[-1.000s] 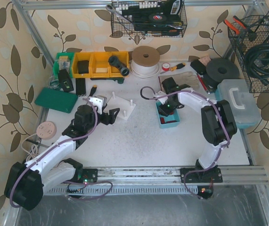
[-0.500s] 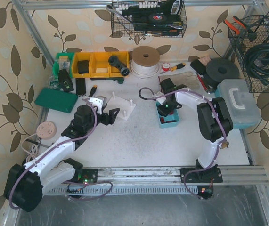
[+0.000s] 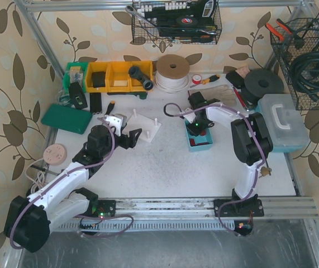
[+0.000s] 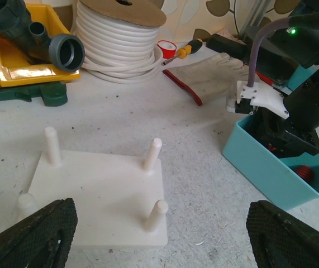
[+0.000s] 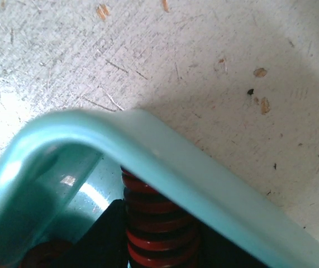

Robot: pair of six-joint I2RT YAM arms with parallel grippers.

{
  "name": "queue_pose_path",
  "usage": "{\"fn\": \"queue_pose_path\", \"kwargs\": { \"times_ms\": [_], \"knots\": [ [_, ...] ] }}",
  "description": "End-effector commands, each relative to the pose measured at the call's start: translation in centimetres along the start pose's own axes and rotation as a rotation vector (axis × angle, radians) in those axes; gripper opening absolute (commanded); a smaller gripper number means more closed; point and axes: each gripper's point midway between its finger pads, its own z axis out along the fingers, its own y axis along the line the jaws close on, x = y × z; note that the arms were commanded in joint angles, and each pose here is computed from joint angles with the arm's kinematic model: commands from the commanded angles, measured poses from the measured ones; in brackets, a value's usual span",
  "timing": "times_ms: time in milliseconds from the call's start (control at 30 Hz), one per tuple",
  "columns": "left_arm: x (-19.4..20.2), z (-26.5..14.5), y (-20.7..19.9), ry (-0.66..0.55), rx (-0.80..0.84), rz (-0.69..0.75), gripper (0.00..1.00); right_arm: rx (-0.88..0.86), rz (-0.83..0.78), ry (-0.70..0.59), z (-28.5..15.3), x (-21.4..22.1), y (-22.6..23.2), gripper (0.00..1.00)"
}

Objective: Install the large spring

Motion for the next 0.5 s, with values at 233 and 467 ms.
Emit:
{"fn": "queue_pose_path", "kwargs": {
  "times_ms": [233,467],
  "knots": [
    [-1.1,-0.1,-0.3,-0.031,-0.006,0.035,0.86,0.001,-0.006,-0.081,-3.5,-2.1,-0.3,0.13],
    [-1.1,0.4,-1.2,-0.025,0.05,0.043,0.87,-0.009,0.022,-0.141,-6.0,-2.6,0.2,0.09]
  ]
}}
